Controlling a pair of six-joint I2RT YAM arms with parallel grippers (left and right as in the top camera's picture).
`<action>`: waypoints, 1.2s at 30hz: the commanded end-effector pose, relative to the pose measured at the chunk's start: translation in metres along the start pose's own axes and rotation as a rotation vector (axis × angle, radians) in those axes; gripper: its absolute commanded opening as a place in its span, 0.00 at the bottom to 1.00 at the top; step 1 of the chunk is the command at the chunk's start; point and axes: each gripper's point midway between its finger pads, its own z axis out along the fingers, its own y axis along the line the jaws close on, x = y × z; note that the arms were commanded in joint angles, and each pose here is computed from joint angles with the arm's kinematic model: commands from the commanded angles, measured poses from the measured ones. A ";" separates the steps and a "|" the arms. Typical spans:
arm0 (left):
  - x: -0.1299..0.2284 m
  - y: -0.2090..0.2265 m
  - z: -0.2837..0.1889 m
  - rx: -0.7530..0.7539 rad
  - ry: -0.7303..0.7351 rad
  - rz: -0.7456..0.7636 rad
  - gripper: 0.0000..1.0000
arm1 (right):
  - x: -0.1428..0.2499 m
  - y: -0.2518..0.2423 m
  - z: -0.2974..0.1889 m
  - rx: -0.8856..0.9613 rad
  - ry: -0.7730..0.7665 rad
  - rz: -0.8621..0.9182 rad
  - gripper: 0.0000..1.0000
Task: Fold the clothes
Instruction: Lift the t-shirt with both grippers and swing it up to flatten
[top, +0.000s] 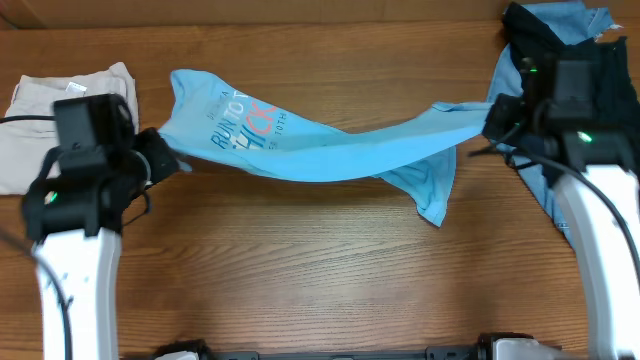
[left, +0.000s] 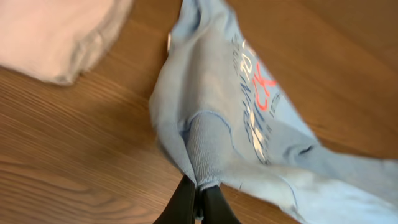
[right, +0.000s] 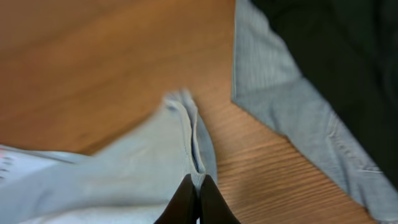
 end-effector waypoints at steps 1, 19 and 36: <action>-0.028 -0.001 -0.058 -0.014 -0.169 0.029 0.04 | -0.035 0.008 -0.074 -0.065 -0.181 0.008 0.04; -0.054 0.012 -0.236 -0.042 -0.578 -0.020 0.04 | -0.065 0.008 -0.267 -0.188 -0.553 0.020 0.04; -0.154 -0.037 0.042 0.017 -0.197 0.027 0.04 | -0.121 0.051 0.040 -0.093 -0.148 -0.043 0.04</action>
